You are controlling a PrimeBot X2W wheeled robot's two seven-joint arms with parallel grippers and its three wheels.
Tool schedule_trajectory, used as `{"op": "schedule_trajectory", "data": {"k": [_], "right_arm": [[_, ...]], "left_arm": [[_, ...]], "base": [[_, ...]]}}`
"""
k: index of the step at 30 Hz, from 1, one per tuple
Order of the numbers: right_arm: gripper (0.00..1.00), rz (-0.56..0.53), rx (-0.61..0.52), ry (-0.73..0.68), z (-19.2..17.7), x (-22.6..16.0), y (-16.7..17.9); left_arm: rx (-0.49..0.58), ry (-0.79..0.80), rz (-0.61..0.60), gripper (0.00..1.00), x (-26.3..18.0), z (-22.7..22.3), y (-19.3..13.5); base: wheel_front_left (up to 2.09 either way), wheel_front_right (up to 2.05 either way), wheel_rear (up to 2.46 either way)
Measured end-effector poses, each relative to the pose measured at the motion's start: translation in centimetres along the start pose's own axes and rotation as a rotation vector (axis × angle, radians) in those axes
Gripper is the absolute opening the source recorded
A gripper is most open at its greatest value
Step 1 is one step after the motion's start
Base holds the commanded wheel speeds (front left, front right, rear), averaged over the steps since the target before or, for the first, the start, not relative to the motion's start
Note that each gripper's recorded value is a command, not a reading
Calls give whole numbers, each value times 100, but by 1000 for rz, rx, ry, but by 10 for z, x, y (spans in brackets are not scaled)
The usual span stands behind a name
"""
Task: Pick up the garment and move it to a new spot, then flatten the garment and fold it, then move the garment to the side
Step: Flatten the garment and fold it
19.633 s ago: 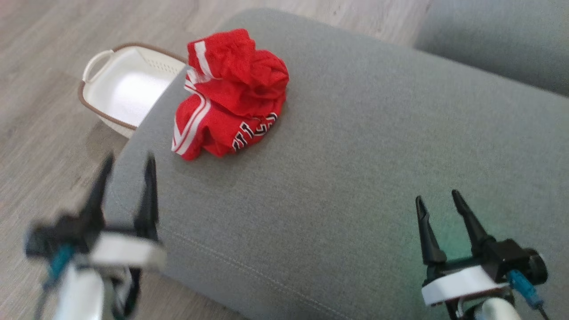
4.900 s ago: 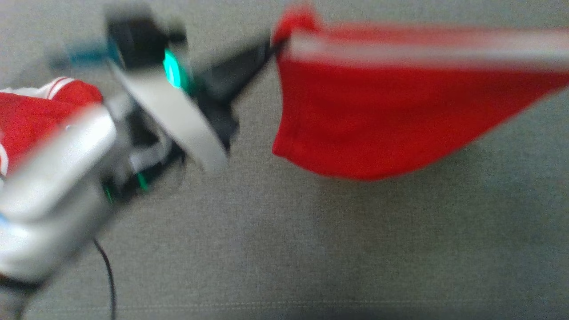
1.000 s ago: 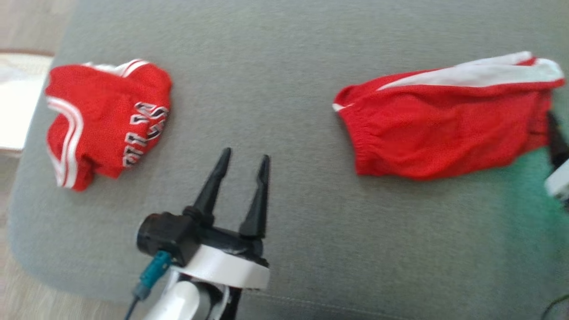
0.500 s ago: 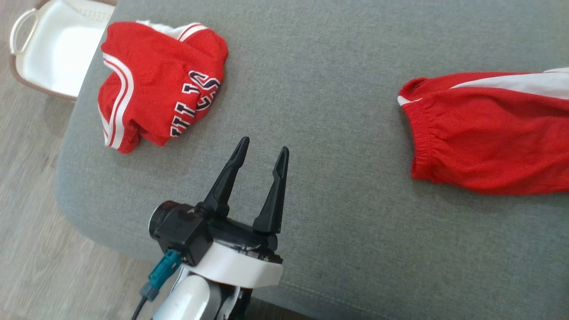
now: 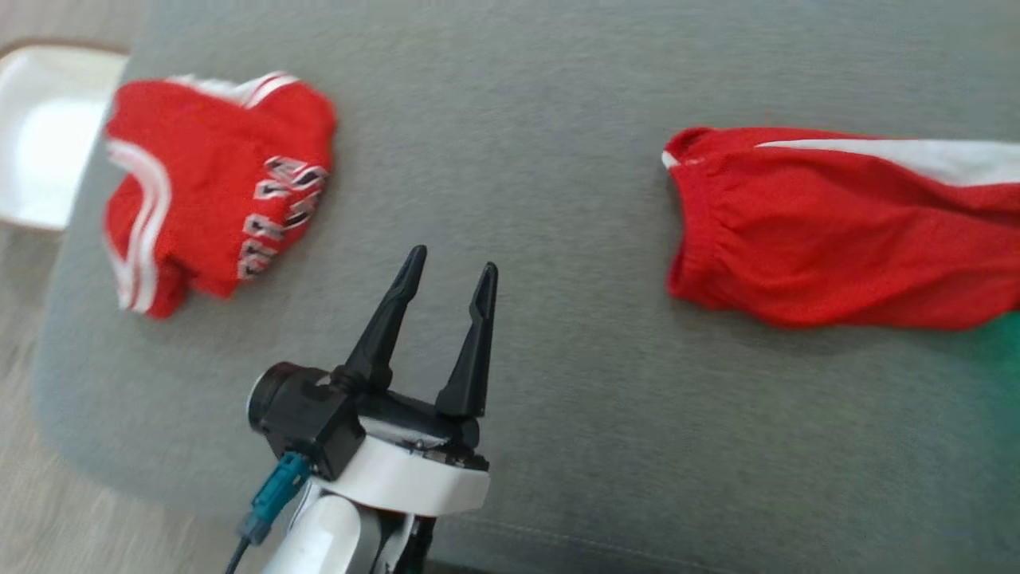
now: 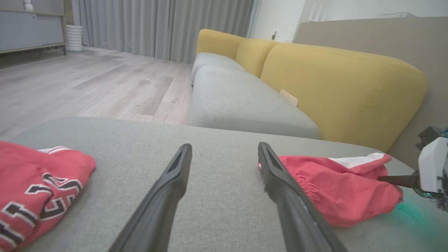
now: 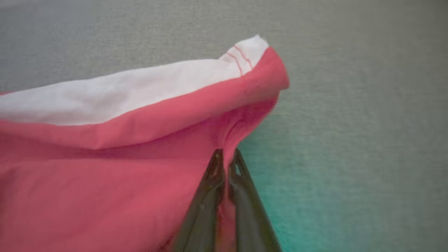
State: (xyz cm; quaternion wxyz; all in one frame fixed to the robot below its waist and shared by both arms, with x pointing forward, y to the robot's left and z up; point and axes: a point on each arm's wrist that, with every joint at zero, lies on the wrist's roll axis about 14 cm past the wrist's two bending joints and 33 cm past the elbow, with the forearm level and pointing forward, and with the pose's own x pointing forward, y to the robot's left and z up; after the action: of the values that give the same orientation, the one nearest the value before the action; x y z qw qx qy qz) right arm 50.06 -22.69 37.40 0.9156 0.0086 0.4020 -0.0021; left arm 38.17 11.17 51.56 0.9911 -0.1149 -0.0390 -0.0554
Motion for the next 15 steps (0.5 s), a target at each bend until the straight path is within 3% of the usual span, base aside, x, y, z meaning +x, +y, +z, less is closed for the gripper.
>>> {"op": "schedule_trajectory", "data": {"k": [8,11,15], "right_arm": [[0,-196,-64,-147,30,-61,-80],[0,-185,-61,-214,46,-74,-74],[0,-80,-75,-314,70,-87,-27]], "left_arm": [[-12,-12,-137,100,12,-3,-37],[-19,-13,-162,100,14,-3,-43],[-12,-21,-171,100,11,0,-45]], "base": [[0,0,0],[0,0,0],[0,0,0]]}}
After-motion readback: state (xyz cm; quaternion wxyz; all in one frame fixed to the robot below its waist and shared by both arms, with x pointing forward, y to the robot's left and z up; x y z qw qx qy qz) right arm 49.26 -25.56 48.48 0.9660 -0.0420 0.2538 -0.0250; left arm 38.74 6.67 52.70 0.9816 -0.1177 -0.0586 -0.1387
